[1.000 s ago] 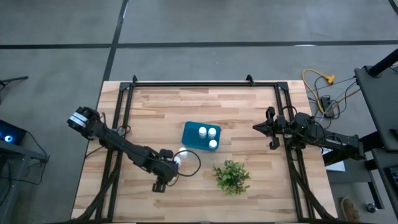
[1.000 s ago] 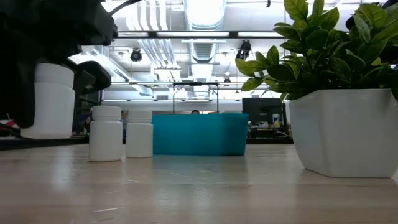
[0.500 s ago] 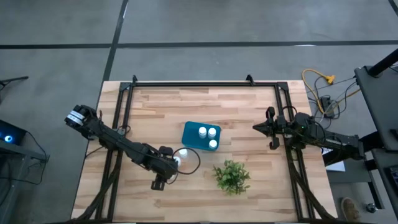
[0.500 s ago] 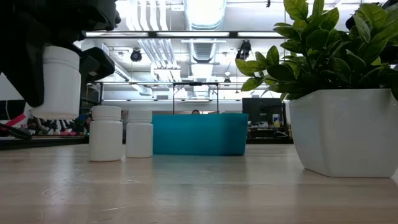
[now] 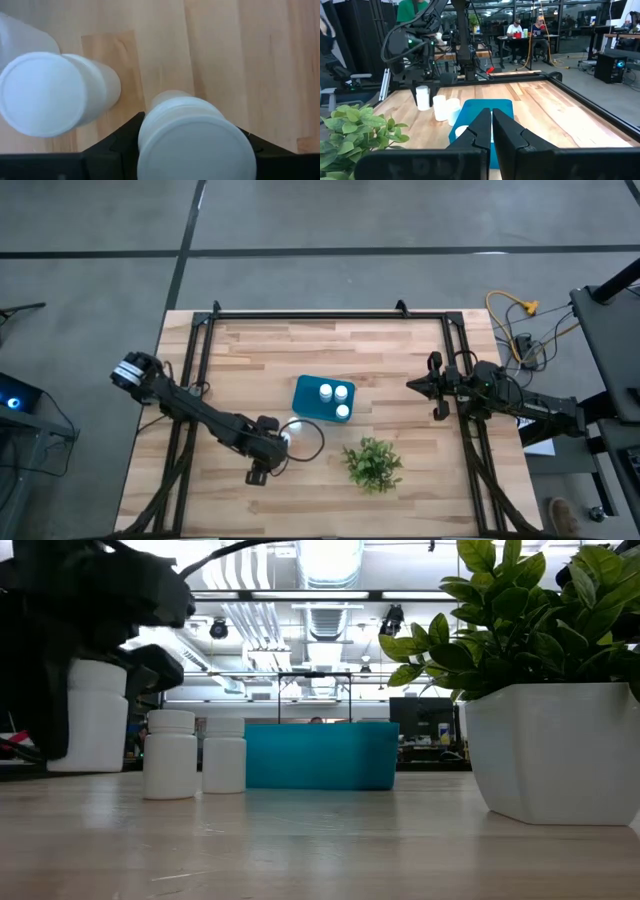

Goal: Pick and place pill bottles into a basket
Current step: Put the white pill bottle in the blue bin

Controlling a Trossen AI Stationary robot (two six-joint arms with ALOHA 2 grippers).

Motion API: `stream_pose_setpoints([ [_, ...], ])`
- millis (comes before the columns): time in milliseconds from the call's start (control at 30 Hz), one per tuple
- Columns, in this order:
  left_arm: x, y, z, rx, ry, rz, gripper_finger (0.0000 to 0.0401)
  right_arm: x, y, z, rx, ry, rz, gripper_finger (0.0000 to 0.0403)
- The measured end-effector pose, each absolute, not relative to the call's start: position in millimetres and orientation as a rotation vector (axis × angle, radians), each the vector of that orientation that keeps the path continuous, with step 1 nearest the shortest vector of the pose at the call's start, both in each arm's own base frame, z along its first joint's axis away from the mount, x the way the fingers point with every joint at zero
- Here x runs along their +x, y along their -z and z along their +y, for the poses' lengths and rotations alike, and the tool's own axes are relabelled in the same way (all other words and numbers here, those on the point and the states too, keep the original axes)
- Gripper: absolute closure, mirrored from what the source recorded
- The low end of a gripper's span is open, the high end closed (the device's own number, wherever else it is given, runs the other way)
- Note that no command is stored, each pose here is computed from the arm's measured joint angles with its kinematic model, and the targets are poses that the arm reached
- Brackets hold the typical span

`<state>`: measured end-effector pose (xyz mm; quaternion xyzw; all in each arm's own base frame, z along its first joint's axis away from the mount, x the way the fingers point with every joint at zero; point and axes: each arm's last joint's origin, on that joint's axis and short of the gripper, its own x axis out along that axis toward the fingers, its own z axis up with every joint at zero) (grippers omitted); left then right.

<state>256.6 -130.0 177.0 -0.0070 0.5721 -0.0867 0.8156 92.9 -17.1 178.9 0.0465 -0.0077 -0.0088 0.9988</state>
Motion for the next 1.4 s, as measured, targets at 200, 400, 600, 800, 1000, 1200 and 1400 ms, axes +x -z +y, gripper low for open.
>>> stream_pose_setpoints([
  [200, 262, -167, -133, -0.008, 0.187, 1.226, 0.0226, 93, -179, -17, 0.093, 0.018, -0.016, 0.0394],
  [400, 264, -160, -133, 0.006, 0.191, 1.247, 0.0226, 93, -179, -17, 0.093, 0.018, -0.016, 0.0394],
  [600, 264, -161, -132, 0.004, 0.19, 1.245, 0.0226, 93, -179, -17, 0.093, 0.018, -0.015, 0.0394],
  [800, 266, -159, -133, 0.001, 0.191, 1.239, 0.0226, 93, -179, -17, 0.093, 0.018, -0.016, 0.0394],
  [1000, 267, -155, -133, 0.004, 0.189, 1.243, 0.0226, 93, -179, -17, 0.094, 0.018, -0.015, 0.0394],
  [1200, 267, -157, -134, -0.003, 0.196, 1.232, 0.022, 93, -179, -17, 0.093, 0.018, -0.015, 0.0394],
  [1400, 267, -158, -134, -0.012, 0.209, 1.232, 0.0205, 93, -179, -17, 0.094, 0.018, -0.015, 0.0394],
])
